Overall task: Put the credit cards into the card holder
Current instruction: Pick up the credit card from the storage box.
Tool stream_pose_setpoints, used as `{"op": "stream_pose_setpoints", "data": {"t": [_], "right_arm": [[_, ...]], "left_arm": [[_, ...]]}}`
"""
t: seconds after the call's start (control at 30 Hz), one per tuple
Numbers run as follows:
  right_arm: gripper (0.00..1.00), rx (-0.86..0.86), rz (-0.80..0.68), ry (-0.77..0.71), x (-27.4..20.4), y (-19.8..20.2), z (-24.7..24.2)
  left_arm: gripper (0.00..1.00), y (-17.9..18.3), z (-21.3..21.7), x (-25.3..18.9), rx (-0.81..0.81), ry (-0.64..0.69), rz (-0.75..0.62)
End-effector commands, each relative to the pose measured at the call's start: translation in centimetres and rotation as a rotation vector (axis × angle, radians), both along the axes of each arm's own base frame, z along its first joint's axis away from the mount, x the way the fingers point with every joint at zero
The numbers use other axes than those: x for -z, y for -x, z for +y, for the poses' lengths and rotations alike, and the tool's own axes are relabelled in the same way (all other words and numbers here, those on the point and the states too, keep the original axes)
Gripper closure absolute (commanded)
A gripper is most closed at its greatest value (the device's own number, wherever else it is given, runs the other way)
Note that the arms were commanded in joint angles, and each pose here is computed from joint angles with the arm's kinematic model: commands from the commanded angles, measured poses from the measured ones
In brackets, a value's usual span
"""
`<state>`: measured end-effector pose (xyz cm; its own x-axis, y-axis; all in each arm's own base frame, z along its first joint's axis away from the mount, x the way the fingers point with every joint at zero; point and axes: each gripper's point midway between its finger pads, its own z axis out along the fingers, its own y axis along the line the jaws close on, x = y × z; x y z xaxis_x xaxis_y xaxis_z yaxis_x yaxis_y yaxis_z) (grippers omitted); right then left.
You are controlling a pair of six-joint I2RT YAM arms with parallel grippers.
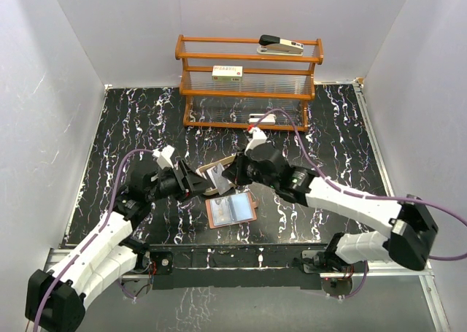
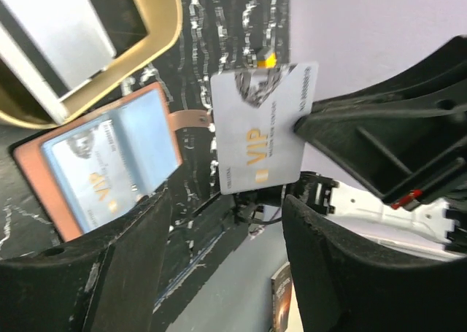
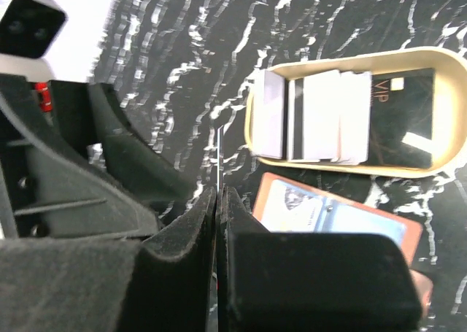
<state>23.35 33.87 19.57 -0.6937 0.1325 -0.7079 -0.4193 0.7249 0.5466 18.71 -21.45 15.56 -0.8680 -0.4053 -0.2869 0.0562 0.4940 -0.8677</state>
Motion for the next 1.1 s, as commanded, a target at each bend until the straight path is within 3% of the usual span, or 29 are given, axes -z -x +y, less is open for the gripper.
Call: {"op": "stream_pose_setpoints", "data": {"t": [0.0, 0.2, 0.3, 0.47, 0.53, 0.7, 0.8, 1.07], "right_arm": [[1.0, -0.009, -0.012, -0.275, -5.2, 1.7, 0.3], [1.0, -0.01, 0.001, -0.456, -7.4, 3.6, -0.9], [1.0, -0.021, 0.011, -0.479, -7.5, 3.9, -0.9], [1.0, -0.058, 0.041, -0.499, -6.9, 4.5, -0.2], [1.0, -0.064, 0.057, -0.497, -6.4, 4.5, 0.0], [1.0, -0.033, 0.076, -0.461, -4.6, 4.2, -0.3], [0.92, -0.006, 0.079, -0.409, -3.3, 3.9, -0.7], [0.53, 0.067, 0.049, -0.202, 0.1, 3.0, -3.1]], "left_arm": [[0.39, 0.5, -1.1, -4.2, 0.05, 0.144, -0.081], [0.38, 0.8, -1.8, -5.9, 0.067, 0.278, -0.092], [0.41, 0.9, -2.0, -6.6, 0.073, 0.337, -0.106], [0.47, 0.8, -2.3, -5.8, 0.082, 0.327, -0.078], [0.58, 0.9, -2.3, -5.8, 0.085, 0.347, -0.075], [0.97, 0.9, -2.2, -5.5, 0.075, 0.356, -0.06], [1.0, 0.9, -2.2, -4.7, 0.071, 0.334, -0.047], [1.0, 0.9, -1.8, -1.2, 0.067, 0.207, 0.002]]}}
